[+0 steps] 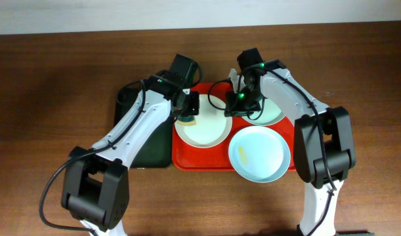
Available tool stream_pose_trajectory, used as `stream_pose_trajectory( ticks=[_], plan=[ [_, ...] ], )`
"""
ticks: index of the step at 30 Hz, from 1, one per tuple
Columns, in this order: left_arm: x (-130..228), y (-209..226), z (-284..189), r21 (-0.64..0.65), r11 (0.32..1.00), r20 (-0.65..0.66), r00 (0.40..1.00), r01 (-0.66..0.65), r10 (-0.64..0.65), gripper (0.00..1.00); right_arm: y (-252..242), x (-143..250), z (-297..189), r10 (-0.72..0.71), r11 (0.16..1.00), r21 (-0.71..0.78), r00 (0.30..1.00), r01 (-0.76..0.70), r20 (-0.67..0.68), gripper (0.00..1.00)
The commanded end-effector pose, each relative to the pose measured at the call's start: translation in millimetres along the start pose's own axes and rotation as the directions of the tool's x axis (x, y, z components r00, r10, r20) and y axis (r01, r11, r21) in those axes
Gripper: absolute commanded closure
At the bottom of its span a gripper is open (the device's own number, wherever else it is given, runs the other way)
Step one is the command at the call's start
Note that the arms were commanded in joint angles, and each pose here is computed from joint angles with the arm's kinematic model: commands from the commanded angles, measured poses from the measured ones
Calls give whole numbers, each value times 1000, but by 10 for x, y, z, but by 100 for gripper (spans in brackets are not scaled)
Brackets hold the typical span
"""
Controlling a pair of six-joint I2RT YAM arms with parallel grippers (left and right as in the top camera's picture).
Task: Clean dirty plates on tray and stack at the side
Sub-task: 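Reach right gripper to the white plate's right rim and grasp, then hold plate with right gripper and scrub it with the left-held sponge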
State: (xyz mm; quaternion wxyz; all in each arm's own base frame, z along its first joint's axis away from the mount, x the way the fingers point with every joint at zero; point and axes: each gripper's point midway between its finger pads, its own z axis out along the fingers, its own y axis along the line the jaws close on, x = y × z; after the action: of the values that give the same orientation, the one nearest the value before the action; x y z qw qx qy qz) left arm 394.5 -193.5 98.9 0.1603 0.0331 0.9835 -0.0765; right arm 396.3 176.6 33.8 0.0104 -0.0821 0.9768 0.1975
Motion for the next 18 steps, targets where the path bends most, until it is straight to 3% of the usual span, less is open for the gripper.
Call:
stream_pose_trajectory(
  ticks=[1, 3, 7, 18],
  plan=[
    [-15, 42, 30, -20, 1000, -1, 1000, 8, -8, 100, -52, 105, 132, 26, 1000, 9, 999, -26, -30, 74],
    [11, 52, 79, -25, 1000, -14, 1000, 8, -8, 100, -84, 130, 201, 40, 999, 10, 999, -40, -27, 75],
    [59, 73, 200, -37, 999, -43, 999, 7, -9, 100, -95, 136, 227, 61, 998, 9, 998, -61, -24, 96],
    [178, 119, 526, -60, 998, -108, 994, 6, -13, 100, -65, 161, 173, 115, 993, 4, 993, -114, -28, 96]
  ],
)
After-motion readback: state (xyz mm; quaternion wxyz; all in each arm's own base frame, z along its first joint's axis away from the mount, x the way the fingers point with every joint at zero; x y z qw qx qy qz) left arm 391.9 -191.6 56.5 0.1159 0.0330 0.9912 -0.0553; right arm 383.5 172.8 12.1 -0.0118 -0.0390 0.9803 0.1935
